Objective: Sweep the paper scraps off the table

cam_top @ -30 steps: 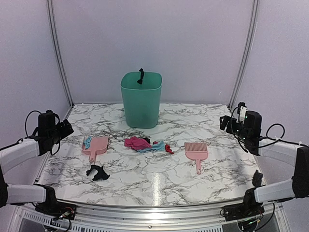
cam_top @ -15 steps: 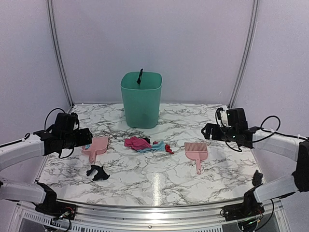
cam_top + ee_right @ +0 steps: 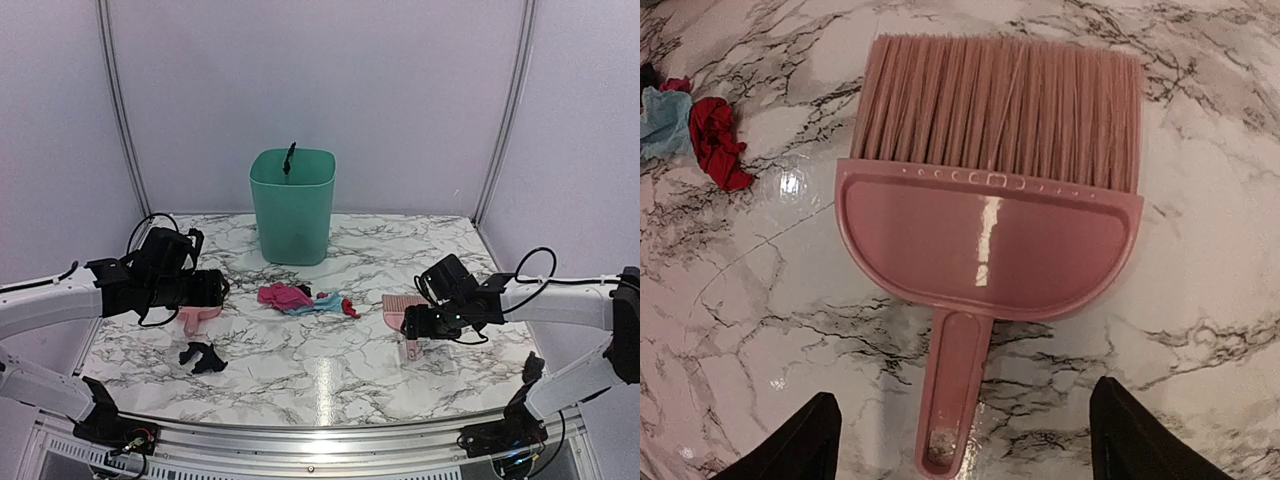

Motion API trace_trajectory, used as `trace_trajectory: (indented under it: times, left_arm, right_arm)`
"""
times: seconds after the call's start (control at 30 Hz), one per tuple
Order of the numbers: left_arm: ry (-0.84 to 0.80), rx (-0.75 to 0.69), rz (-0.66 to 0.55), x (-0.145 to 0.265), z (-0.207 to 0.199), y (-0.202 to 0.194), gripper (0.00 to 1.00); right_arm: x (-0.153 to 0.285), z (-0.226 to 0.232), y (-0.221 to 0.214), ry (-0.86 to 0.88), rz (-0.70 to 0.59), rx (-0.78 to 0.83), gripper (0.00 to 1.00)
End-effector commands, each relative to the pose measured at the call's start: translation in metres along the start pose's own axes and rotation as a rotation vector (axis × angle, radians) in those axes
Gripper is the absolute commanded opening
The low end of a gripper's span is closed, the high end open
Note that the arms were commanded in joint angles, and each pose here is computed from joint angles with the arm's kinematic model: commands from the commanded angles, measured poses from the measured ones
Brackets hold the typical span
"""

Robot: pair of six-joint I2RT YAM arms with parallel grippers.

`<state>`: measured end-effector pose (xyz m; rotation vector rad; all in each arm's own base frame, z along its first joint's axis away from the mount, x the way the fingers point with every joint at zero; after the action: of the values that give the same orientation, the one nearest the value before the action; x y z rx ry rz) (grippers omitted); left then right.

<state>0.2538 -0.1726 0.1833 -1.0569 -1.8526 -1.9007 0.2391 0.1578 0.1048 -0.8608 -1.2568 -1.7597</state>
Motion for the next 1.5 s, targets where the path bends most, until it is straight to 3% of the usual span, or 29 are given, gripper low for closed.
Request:
trace_trajectory:
  times: [0.0,0.37,0.83,1.1,1.47]
  left_arm:
    - [0.012,-0.048,0.020,-0.008,-0.014,0.003,0.80]
    - [-0.014,-0.096,0.049,-0.020,-0.035,0.000,0.78]
    - [-0.047,-0.097,0.042,-0.017,-0.045,0.003,0.76]
    - [-0.127,-0.101,0.038,-0.012,-0.060,0.009,0.77]
    - [-0.407,-0.124,0.011,0.007,-0.103,0.039,0.77]
  right_arm:
    - [-0.007,-0.001,-0.019,-0.057,0.044,-0.050,0.74]
    - [-0.039,0.004,-0.058,-0.110,0.166,0.000,0.56]
    - [-0.044,-0.012,-0.072,-0.152,0.200,0.024,0.07]
    - [-0.024,0.006,-0.052,-0.040,0.101,0.070,0.05]
    - [0.020,0.048,-0.007,0.162,-0.100,0.195,0.03]
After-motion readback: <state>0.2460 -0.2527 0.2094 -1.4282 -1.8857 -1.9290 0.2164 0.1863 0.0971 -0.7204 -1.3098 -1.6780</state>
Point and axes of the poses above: each gripper's point midway between its finger pads, its own x axis back along the fingers, its own z axis along the line the jaws close on, y = z × x, the point moved 5 cm from there along x, back along the fingers, and after that the axes turned 11 degrees about -x, right-handed, at the moved point
